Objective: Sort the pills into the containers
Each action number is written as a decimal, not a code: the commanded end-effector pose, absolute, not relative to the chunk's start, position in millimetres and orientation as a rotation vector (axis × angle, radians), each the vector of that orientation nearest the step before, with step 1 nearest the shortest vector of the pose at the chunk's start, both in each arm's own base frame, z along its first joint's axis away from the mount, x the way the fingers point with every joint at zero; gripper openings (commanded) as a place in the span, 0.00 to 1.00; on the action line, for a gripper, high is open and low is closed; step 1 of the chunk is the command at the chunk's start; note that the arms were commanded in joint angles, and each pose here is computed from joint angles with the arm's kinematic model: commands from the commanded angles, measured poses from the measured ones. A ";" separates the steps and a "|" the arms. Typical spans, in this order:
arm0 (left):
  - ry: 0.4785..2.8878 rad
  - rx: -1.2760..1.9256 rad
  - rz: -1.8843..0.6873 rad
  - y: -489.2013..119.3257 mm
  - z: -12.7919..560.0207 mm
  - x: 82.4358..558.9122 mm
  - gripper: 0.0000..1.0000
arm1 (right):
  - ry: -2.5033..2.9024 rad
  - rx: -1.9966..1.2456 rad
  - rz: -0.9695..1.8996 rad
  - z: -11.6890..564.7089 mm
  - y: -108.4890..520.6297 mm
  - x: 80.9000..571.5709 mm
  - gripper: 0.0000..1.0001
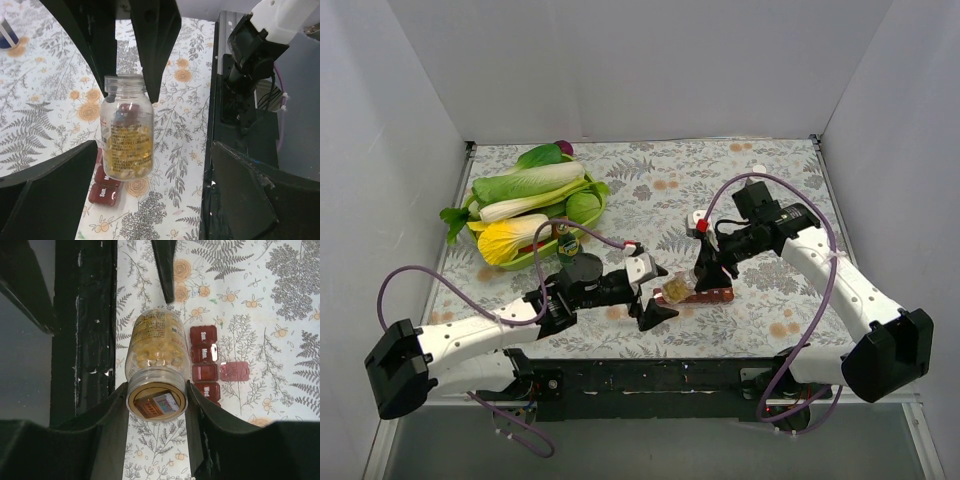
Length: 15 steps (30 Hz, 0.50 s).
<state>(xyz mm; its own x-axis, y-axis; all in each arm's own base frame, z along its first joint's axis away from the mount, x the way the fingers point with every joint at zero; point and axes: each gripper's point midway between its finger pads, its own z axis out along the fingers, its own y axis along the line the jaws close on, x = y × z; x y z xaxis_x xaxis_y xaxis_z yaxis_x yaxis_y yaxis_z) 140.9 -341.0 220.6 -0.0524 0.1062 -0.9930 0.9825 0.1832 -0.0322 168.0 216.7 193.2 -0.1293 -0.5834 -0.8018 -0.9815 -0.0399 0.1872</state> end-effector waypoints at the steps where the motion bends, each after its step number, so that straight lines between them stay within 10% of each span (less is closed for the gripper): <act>1: 1.476 1.062 -0.974 -352.2 209.7 157.9 0.98 | 1.629 -1.626 1.159 219.5 237.3 163.9 0.10; 9: 1.546 0.984 -0.749 -362.6 196.0 195.0 0.96 | 1.644 -1.607 1.206 217.8 240.1 160.4 0.09; 15: 1.537 1.048 -0.806 -366.9 190.8 182.5 0.45 | 1.675 -1.579 1.176 211.6 239.2 164.3 0.09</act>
<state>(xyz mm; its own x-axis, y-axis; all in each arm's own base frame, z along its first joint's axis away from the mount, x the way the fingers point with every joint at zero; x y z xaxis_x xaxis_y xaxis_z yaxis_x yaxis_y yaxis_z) 181.2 -361.4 167.8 -0.1021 0.2489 -0.9631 0.9181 0.3963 0.0051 165.5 233.8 201.9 -0.1602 -0.5295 -0.8330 -0.9711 -0.0666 0.2291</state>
